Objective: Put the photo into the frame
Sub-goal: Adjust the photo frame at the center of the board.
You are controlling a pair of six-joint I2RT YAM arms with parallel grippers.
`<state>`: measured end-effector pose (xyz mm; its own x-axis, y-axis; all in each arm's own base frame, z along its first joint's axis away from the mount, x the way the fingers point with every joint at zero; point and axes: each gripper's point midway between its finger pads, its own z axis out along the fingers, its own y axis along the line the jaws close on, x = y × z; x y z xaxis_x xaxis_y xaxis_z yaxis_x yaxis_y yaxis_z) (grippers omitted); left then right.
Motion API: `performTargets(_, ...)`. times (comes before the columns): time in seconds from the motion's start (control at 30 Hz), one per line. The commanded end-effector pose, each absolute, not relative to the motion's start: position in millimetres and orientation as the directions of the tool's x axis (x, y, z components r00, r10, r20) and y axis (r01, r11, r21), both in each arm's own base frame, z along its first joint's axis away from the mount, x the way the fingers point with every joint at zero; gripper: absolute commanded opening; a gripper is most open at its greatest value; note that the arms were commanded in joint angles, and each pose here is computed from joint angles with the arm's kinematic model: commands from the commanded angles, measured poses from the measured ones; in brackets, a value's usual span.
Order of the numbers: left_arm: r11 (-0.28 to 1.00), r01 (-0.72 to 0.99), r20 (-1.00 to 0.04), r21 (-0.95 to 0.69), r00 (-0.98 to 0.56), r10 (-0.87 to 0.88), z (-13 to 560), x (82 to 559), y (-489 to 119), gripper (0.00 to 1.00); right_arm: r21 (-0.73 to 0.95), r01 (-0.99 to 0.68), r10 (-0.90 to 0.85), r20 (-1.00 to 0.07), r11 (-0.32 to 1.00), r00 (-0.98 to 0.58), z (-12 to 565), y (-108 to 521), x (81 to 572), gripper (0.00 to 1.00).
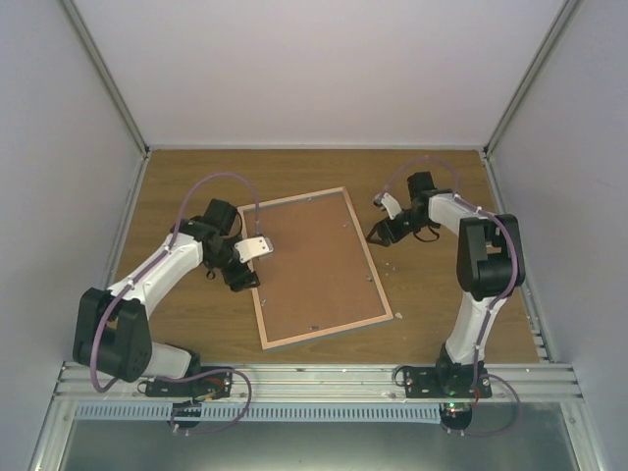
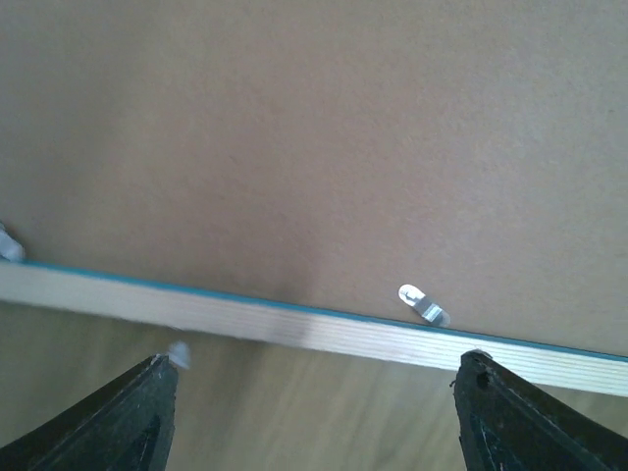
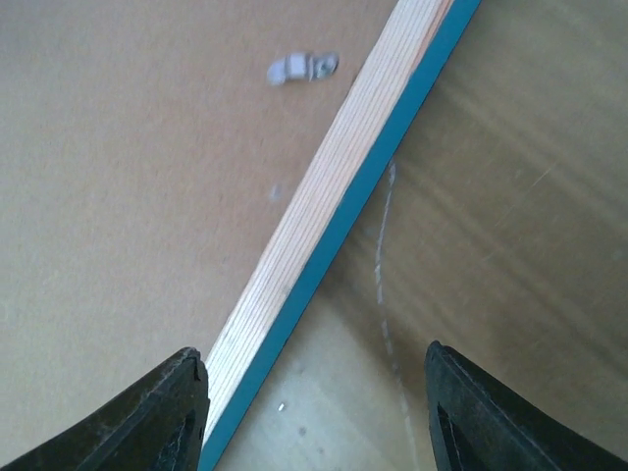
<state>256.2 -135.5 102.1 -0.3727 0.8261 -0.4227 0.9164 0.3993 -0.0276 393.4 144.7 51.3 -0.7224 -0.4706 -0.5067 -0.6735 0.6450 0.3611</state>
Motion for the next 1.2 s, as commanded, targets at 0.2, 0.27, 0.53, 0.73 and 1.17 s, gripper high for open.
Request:
performTargets(0.2,0.582,0.801,-0.261,-0.139,-0.597,0.759,52.8,204.6,-124.0,0.76,0.264,-0.684,-0.552,-0.429,0.680,-0.715,35.6,116.8,348.5,0.57)
performTargets(0.27,0.565,0.814,-0.273,-0.132,-0.578,0.769,49.6,204.7,-129.1,0.74,0.247,-0.683,-0.562,-0.413,0.688,-0.716,29.8,112.6,343.4,0.55)
performTargets(0.53,0.522,0.836,-0.305,-0.169,-0.548,0.779,40.6,205.5,-149.3,0.67,0.257,-0.676,-0.560,-0.402,0.691,-0.725,24.2,114.8,337.8,0.53)
performTargets(0.73,0.530,0.828,-0.317,-0.183,-0.560,0.765,37.2,213.5,-156.7,0.61,0.260,-0.680,-0.568,-0.394,0.686,-0.723,22.2,117.6,334.4,0.52)
performTargets(1.17,0.559,0.810,-0.313,-0.174,-0.584,0.749,40.1,232.5,-162.4,0.68,0.279,-0.707,-0.600,-0.383,0.649,-0.702,15.1,126.8,317.2,0.46)
